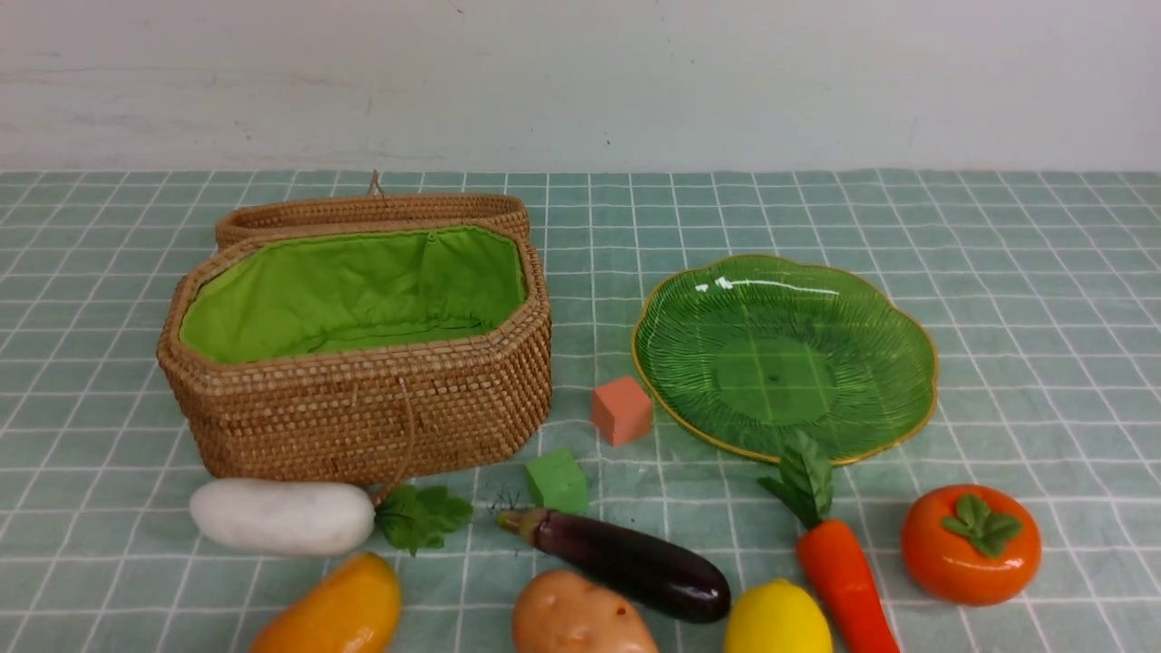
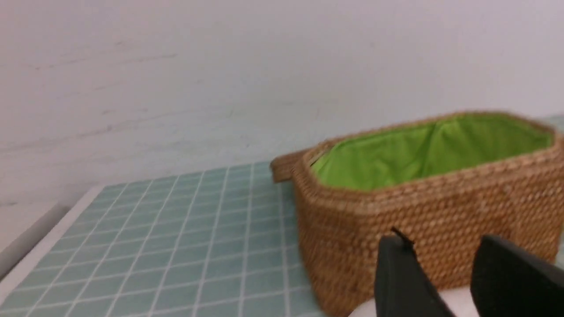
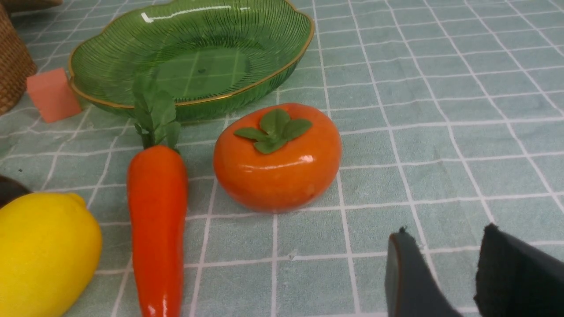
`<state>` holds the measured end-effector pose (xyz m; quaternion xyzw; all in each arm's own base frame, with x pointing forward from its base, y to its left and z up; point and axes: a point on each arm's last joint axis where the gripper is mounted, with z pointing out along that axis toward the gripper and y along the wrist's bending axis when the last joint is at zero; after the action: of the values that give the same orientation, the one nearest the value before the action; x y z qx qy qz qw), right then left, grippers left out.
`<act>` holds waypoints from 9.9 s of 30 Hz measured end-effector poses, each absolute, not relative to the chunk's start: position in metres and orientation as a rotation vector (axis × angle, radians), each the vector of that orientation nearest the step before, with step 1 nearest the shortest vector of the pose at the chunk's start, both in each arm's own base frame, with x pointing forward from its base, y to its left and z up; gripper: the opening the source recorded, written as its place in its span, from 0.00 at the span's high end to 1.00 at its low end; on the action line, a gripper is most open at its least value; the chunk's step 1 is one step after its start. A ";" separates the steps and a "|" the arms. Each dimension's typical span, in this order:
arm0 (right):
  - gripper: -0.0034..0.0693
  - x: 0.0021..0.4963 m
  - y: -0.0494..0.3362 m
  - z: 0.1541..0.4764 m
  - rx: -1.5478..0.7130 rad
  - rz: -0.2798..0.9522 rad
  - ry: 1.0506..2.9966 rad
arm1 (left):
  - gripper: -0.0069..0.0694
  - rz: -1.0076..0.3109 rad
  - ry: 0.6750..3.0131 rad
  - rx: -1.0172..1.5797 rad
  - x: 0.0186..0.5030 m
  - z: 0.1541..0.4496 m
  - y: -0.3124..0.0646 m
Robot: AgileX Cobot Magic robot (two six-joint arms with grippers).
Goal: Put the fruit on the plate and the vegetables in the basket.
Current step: Grab the mango with your left arm and place it on the right plate, then take a daikon with your left arm and place it on the basket on the left.
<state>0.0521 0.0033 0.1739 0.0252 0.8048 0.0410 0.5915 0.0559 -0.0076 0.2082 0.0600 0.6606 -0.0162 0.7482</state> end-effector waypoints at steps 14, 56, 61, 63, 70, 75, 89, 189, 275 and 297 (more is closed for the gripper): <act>0.62 0.052 0.003 0.174 0.059 0.095 1.872 | 0.66 -0.507 1.203 -0.114 0.048 0.239 -0.014; 0.62 0.052 0.003 0.174 0.059 0.095 1.872 | 0.30 -0.434 2.798 0.163 0.212 0.259 -0.062; 0.62 0.052 0.003 0.174 0.059 0.095 1.872 | 0.12 -0.320 2.854 0.545 0.217 0.233 -0.094; 0.62 0.052 0.003 0.174 0.059 0.095 1.872 | 0.10 -0.239 2.857 0.603 0.222 0.223 -0.099; 0.62 0.052 0.003 0.174 0.059 0.095 1.872 | 0.12 -0.085 2.868 0.491 0.246 0.193 -0.100; 0.62 0.052 0.003 0.174 0.059 0.095 1.872 | 0.14 -0.093 2.898 0.457 0.254 0.181 -0.104; 0.62 0.052 0.003 0.174 0.059 0.095 1.872 | 0.18 -0.027 3.022 0.501 0.257 0.185 -0.104; 0.62 0.052 0.003 0.174 0.059 0.095 1.872 | 0.46 0.247 2.177 1.619 0.246 0.272 -0.096; 0.62 0.052 0.003 0.174 0.059 0.095 1.872 | 0.27 0.016 2.502 1.433 0.232 0.273 -0.127; 0.62 0.052 0.003 0.174 0.059 0.095 1.872 | 0.27 0.205 1.941 0.893 0.340 0.349 -0.096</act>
<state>0.0521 0.0033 0.1739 0.0252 0.8048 0.0410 0.5915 0.3397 -0.0959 0.3487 0.3656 0.7947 0.0838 0.4772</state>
